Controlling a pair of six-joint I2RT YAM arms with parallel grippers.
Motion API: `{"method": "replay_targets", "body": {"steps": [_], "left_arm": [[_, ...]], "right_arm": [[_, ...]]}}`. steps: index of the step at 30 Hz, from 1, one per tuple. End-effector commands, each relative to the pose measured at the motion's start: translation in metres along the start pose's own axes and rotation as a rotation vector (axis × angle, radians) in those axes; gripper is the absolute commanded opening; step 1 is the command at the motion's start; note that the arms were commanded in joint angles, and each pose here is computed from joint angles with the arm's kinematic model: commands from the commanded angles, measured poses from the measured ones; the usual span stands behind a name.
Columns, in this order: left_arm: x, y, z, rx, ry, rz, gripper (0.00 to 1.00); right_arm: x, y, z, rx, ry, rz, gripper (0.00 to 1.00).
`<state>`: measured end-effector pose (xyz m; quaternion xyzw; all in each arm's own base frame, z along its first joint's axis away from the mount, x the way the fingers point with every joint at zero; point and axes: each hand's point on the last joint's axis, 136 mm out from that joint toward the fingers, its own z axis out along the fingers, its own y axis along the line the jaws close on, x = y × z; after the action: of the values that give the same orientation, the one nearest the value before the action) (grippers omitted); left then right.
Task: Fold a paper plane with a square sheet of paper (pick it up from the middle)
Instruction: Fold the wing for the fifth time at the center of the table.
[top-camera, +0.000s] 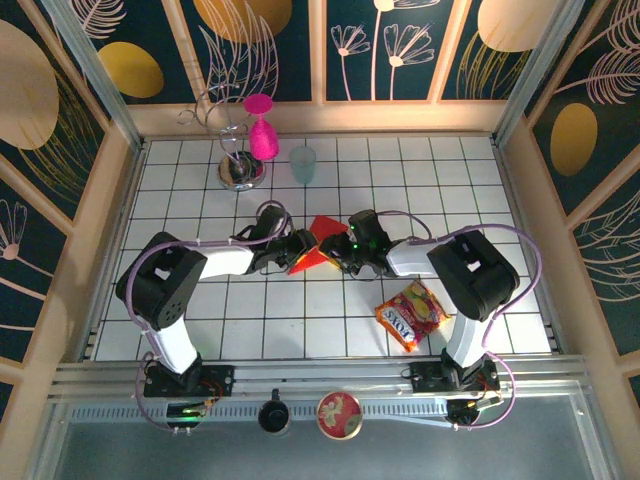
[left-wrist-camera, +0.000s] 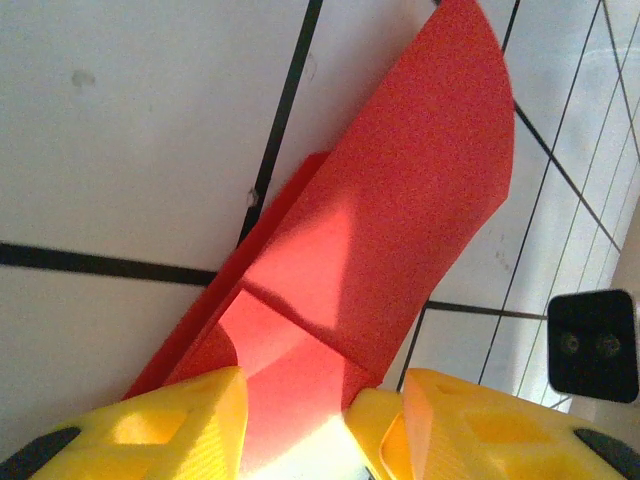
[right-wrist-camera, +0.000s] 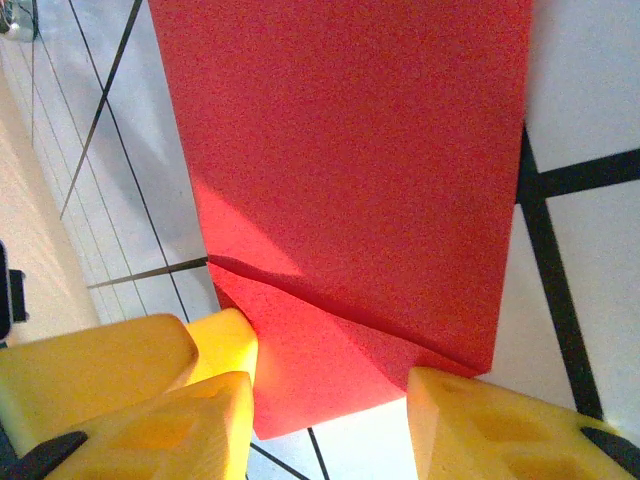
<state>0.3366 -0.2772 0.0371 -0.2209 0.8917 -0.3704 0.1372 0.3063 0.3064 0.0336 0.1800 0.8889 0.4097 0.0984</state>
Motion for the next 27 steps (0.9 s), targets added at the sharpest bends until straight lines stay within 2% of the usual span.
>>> {"method": "replay_targets", "body": {"steps": [1, 6, 15, 21, 27], "left_arm": [[-0.013, 0.000, 0.001, -0.012, -0.036, 0.015, 0.45], [-0.010, 0.015, 0.002, -0.040, -0.031, -0.027, 0.43], [-0.001, 0.027, 0.003, 0.020, 0.007, -0.141, 0.41], [0.001, 0.027, 0.002, 0.034, 0.016, -0.154, 0.41], [0.000, 0.026, 0.001, 0.027, 0.013, -0.145, 0.41]], "right_arm": [[-0.003, 0.003, -0.004, 0.007, -0.006, -0.014, 0.45], [-0.007, 0.005, -0.010, -0.002, -0.039, -0.011, 0.45], [-0.003, -0.005, -0.019, -0.013, -0.058, 0.029, 0.45], [-0.003, 0.000, -0.013, -0.034, -0.038, 0.027, 0.44], [-0.008, 0.008, -0.008, -0.075, -0.044, 0.010, 0.38]]}}
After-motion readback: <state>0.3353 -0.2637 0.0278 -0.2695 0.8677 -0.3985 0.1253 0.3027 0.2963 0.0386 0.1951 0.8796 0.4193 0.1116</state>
